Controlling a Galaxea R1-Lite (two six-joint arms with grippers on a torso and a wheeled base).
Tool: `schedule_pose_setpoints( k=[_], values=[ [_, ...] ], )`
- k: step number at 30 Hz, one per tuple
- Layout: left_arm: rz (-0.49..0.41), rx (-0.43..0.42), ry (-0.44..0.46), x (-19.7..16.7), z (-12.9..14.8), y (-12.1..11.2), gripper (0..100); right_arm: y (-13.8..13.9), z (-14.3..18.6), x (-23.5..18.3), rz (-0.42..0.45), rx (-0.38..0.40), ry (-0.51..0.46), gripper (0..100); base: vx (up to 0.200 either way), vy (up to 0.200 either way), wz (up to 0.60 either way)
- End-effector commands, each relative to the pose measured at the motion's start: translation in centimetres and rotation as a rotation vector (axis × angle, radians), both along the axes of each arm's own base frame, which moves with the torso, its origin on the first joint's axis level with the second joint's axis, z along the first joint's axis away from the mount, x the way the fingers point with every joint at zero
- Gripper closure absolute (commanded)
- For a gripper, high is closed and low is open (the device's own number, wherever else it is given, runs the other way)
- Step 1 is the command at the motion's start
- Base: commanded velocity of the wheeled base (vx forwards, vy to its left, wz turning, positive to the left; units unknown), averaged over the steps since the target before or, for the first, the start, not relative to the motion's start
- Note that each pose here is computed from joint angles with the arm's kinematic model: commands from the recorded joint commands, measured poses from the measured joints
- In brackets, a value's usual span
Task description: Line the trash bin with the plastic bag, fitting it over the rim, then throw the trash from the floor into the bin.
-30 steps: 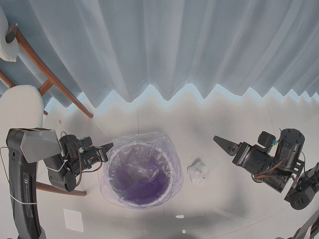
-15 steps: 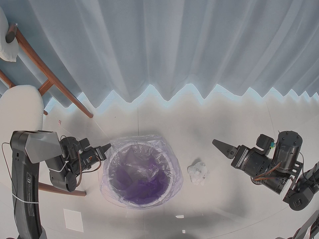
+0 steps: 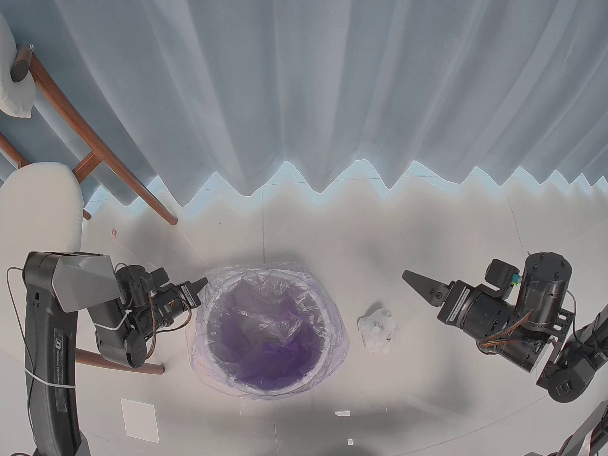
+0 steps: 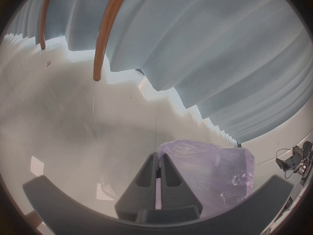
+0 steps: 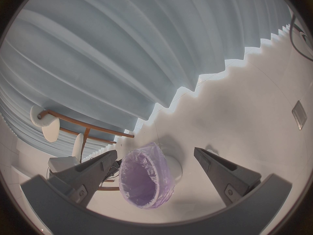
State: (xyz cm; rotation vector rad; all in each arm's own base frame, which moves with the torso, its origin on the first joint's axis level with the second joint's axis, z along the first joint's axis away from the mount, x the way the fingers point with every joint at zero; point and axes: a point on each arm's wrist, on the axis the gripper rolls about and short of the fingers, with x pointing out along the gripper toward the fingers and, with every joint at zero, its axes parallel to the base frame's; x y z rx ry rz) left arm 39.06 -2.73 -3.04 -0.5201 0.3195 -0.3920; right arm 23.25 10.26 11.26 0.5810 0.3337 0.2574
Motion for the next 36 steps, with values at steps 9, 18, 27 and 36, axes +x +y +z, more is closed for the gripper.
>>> schedule_pose_setpoints(
  k=[9, 18, 27, 36],
  values=[
    [-0.012, 0.007, -0.011, -1.1, 1.6, -0.8, 0, -0.1, 0.0, -0.2, 0.0, -0.001, 0.001, 0, 0.0, 0.0, 0.0],
    [0.003, -0.003, -0.124, -2.6, 7.3, -0.3, 0, -0.7, -1.0, -1.5, 0.0, -0.001, -0.006, 0, 0.0, 0.0, 0.0],
    [-0.027, -0.02, -0.267, -7.1, 14.4, -0.8, 0, -0.9, -1.2, -2.1, 0.002, -0.003, -0.005, 0, 0.0, 0.0, 0.0],
    [-0.036, -0.021, -0.334, -13.2, 18.0, -0.7, 0, -1.0, -1.2, -2.1, -0.031, -0.019, -0.018, 0, 0.0, 0.0, 0.0]
  ],
)
